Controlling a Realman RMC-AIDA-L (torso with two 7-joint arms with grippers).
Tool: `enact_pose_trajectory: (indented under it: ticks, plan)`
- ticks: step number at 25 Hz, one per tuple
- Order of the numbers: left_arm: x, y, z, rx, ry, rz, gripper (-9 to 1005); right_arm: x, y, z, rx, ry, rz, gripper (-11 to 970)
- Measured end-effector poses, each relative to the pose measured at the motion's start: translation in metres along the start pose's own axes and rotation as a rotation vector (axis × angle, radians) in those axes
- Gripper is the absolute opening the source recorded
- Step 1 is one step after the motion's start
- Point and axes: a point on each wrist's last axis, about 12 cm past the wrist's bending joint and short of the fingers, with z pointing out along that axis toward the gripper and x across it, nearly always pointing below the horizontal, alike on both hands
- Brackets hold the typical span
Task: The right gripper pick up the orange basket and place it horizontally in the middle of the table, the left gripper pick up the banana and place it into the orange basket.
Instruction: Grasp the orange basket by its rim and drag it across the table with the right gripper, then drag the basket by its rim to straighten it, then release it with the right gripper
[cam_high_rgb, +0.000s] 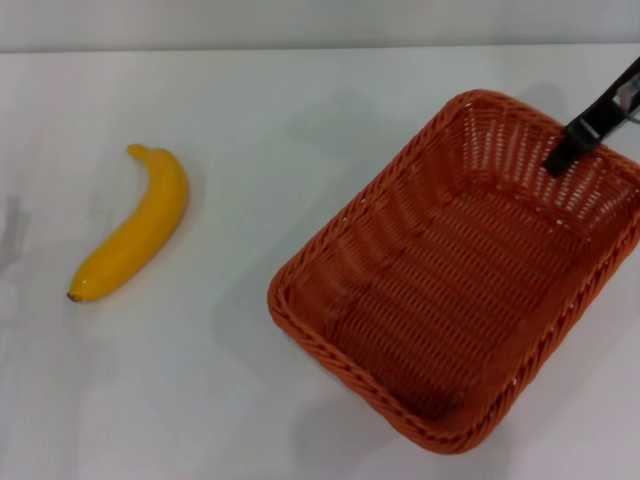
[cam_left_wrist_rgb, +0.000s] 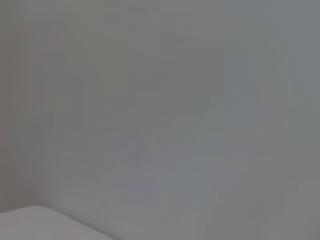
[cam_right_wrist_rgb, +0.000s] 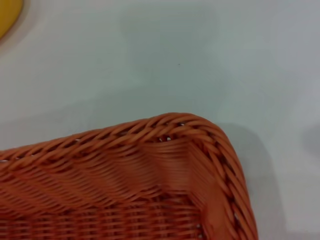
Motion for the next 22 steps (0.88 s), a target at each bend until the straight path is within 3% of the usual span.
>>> enact_pose_trajectory:
  ticks: [4,22]
  plan:
    - [-0.001,-0.002,0.003,0.006,-0.004,-0.001,861,0.006,-0.006,-0.009,-0.048,-0.016,0.068,150]
    - [-0.003,-0.003,0.007,0.012,-0.015,0.001,861,0.014,-0.015,-0.044,-0.239,-0.12,0.325,144]
